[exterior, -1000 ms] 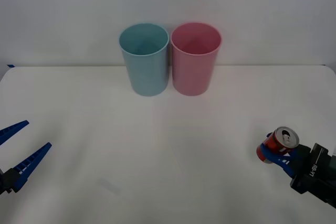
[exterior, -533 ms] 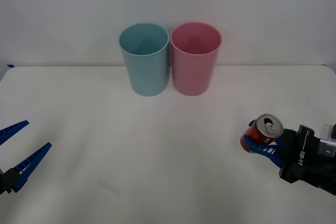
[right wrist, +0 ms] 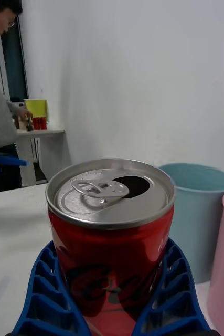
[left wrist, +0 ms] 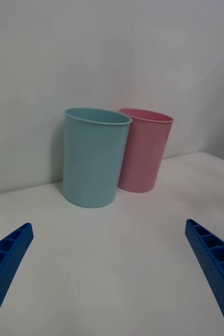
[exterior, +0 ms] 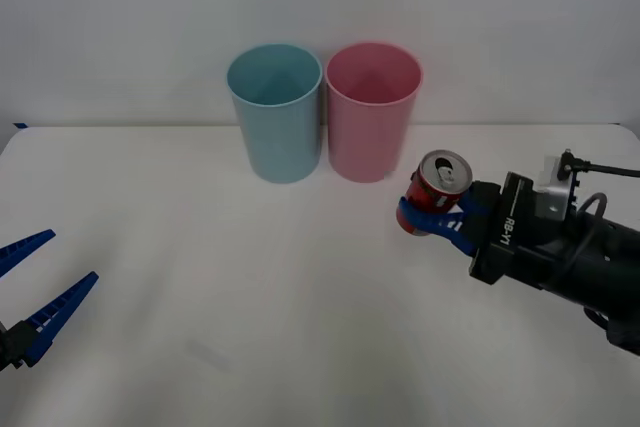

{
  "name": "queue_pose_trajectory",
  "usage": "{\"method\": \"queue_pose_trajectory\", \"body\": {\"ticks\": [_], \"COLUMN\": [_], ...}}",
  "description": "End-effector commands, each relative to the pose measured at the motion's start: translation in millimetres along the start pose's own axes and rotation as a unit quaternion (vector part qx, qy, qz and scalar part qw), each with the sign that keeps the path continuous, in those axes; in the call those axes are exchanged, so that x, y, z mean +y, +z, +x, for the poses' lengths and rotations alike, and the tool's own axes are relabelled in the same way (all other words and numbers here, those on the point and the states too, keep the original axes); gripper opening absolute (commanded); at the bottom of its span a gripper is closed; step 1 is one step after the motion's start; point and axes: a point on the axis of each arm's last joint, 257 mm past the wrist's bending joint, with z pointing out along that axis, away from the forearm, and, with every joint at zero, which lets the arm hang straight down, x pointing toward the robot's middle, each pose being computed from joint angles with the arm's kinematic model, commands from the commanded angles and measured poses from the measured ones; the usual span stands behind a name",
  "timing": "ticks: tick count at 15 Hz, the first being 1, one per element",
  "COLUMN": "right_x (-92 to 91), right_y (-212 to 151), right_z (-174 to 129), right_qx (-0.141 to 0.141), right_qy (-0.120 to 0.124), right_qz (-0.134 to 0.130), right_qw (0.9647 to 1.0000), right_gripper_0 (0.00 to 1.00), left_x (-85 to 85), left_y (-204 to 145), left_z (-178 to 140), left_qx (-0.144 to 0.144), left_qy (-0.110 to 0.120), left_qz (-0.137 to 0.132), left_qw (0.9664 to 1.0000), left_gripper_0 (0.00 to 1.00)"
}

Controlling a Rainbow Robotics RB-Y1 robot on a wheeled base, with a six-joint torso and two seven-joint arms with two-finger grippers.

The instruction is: Grasp the object on the table and drop it into the matching bin: aluminum can to the light blue bin, PET bottle to the pink bin.

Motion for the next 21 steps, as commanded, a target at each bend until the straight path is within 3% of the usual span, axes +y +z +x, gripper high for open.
{"method": "queue_pose_trajectory", "body": {"ticks": [1, 8, 11, 21], "right_x": [-6.6, -37.4, -48.8, -128.9], "right_y": [39.1, 104.1, 132.5, 242.1], "right_z": [-16.9, -60.7, -72.6, -78.7], "right_qx": [-0.014, -0.032, -0.036, -0.019], "right_qy": [0.015, 0.045, 0.060, 0.059], "right_qz": [-0.001, 0.033, 0.029, 0.080], "right_qw": [0.9998, 0.9979, 0.9971, 0.9949], "right_gripper_0": [0.00, 0.00, 0.00, 0.00], "left_x": [0.0, 0.0, 0.0, 0.0], "left_y": [0.0, 0.0, 0.0, 0.0], "left_z": [0.0, 0.0, 0.0, 0.0], "left_qx": [0.000, 0.000, 0.000, 0.000], "left_qy": [0.000, 0.000, 0.000, 0.000], "left_qz": [0.000, 0.000, 0.000, 0.000], "left_qw": [1.0000, 1.0000, 1.0000, 1.0000], "left_gripper_0": [1.00, 1.00, 1.00, 1.00]}}
